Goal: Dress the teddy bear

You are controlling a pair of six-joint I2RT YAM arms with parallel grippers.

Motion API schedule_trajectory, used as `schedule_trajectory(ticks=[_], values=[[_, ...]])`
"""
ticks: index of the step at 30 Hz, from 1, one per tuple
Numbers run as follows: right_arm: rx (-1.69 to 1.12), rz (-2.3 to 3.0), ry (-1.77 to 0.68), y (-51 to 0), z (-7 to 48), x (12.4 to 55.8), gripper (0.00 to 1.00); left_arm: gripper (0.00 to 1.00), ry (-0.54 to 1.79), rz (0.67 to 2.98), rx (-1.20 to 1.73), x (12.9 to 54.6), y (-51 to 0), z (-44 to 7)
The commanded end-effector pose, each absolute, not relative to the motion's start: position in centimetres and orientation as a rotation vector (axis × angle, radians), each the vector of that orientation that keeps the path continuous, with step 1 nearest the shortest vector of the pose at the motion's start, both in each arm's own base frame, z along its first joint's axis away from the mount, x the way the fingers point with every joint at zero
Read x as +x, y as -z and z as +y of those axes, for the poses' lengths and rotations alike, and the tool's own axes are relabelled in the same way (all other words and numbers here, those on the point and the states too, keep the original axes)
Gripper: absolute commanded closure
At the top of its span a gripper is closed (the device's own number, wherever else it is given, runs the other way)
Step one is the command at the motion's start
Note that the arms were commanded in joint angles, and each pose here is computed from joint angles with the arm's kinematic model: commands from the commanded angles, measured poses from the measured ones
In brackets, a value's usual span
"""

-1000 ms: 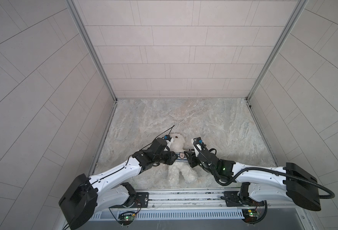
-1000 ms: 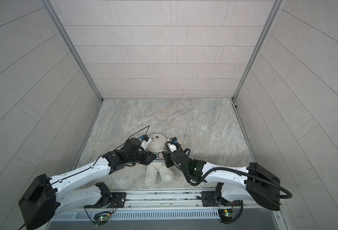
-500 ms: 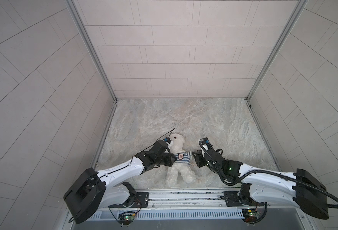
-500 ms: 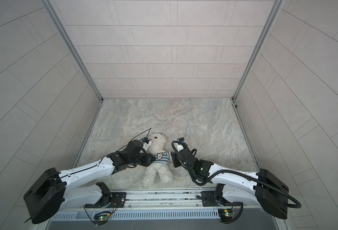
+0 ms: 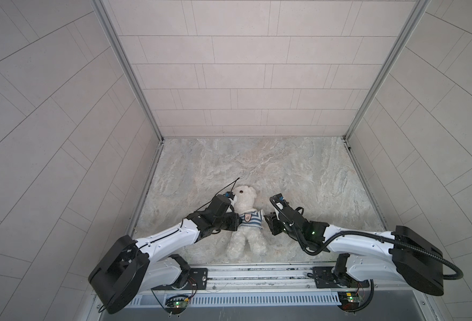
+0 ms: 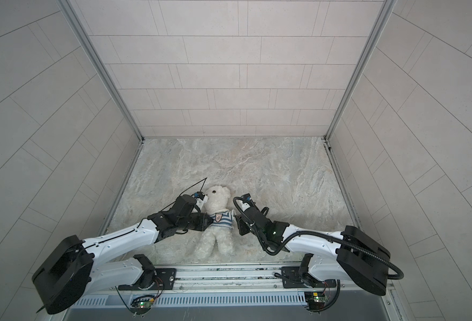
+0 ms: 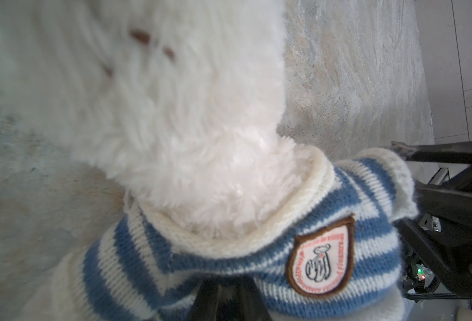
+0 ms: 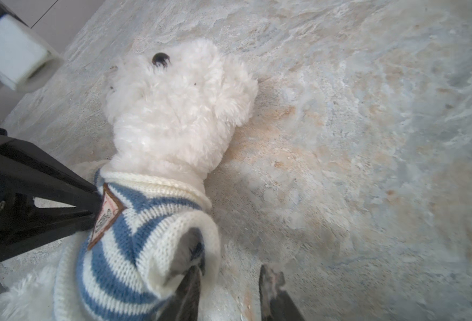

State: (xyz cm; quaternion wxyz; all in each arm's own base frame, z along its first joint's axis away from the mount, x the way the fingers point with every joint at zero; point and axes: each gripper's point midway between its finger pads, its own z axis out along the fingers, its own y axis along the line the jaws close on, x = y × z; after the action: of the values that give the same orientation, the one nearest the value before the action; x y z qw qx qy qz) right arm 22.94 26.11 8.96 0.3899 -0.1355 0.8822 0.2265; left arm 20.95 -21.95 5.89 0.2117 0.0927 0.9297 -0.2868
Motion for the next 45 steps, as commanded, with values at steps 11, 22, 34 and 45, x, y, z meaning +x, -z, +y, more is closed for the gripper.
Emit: schedule_trajectory(ticks=[11, 22, 34, 45], values=[[-0.432, 2.219, -0.775, -10.3, 31.8, 22.6, 0.68, 0.84, 0.681, 2.617, 0.209, 21.9, -4.5, -19.8], [-0.468, 2.201, -0.858, -10.0, 35.3, 20.6, 0.68, 0.84, 0.663, 2.573, 0.149, 24.5, -5.6, -19.4], [-0.437, 2.162, -0.828, -10.8, 34.5, 20.9, 0.67, 0.67, 0.800, 2.490, 0.223, 21.3, -10.4, -19.8], [-0.436, 2.140, -0.828, -11.2, 34.3, 20.7, 0.66, 0.69, 0.880, 2.542, 0.193, 20.7, -8.9, -21.2]])
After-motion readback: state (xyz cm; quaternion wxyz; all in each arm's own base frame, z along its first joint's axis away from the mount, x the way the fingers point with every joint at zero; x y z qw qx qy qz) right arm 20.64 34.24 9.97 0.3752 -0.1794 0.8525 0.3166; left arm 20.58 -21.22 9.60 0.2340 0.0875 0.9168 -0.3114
